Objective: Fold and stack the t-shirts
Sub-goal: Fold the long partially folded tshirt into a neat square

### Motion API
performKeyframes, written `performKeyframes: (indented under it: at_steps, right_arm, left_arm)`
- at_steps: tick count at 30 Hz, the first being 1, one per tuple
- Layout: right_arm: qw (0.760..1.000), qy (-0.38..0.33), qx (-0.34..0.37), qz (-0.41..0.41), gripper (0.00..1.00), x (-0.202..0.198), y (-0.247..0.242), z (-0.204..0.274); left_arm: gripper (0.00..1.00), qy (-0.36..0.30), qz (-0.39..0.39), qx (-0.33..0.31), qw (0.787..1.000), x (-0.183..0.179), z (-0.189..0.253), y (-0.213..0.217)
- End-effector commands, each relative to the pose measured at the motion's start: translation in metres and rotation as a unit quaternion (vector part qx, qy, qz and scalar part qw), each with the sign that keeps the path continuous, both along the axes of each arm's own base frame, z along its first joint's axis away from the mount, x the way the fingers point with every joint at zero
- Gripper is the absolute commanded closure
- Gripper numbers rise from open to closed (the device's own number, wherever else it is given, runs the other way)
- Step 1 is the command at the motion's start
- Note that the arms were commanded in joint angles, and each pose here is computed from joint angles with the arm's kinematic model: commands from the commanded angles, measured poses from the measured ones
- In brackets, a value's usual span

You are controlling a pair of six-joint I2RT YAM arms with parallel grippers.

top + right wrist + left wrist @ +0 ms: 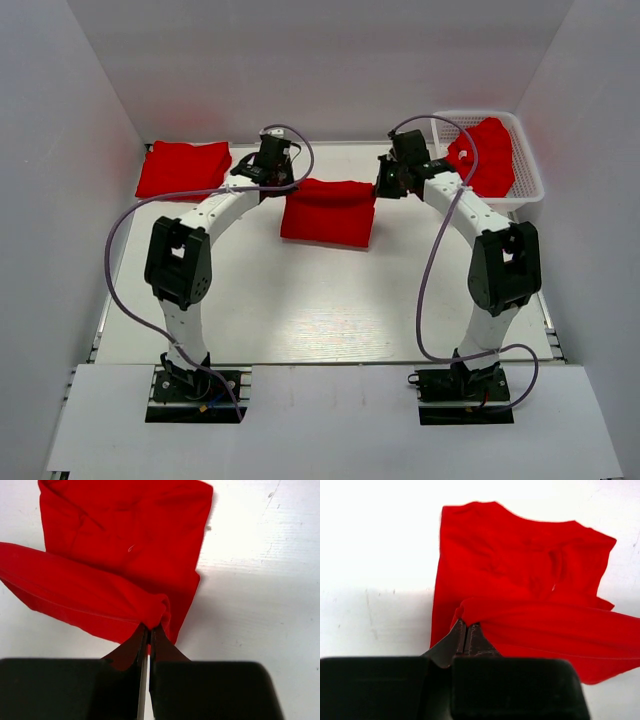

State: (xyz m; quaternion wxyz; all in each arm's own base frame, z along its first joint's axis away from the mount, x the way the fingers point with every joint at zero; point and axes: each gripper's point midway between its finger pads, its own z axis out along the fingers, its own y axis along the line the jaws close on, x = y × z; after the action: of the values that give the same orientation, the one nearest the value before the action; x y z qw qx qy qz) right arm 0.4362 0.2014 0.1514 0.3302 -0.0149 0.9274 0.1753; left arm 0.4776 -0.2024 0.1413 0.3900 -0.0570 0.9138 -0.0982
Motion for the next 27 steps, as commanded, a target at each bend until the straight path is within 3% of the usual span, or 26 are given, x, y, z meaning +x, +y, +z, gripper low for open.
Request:
performKeyframes:
  at_steps: [1,12,17,24,26,27]
  right_arm:
    - [0.999,-0.034,-0.016,-0.02,1.0,0.026,-0.019,0.013]
    - [0.997,-0.071,0.0,0.004,1.0,0.074,-0.01,-0.011]
    - [0.997,-0.073,0.011,0.0,1.0,0.092,-0.006,-0.029]
    - [0.995,-0.097,0.022,0.003,1.0,0.11,0.0,-0.034]
    - [0.995,-0.099,0.024,0.004,1.0,0.114,0.001,-0.033]
    - [0.995,-0.092,0.023,0.005,0.96,0.113,0.002,-0.036]
  left_arm:
    - [1.0,-0.056,0.017,0.015,0.998,0.033,0.024,0.018]
    - [1.0,-0.112,0.014,0.02,0.993,0.073,0.017,0.017]
    - [1.0,-0.103,-0.006,0.01,0.995,0.088,-0.017,0.008]
    - [1.0,-0.119,-0.004,0.002,0.993,0.105,-0.028,0.006]
    - [0.94,-0.12,0.005,0.003,0.993,0.107,-0.031,0.008]
    - [0.86,-0.12,0.005,0.003,0.993,0.107,-0.031,0.008]
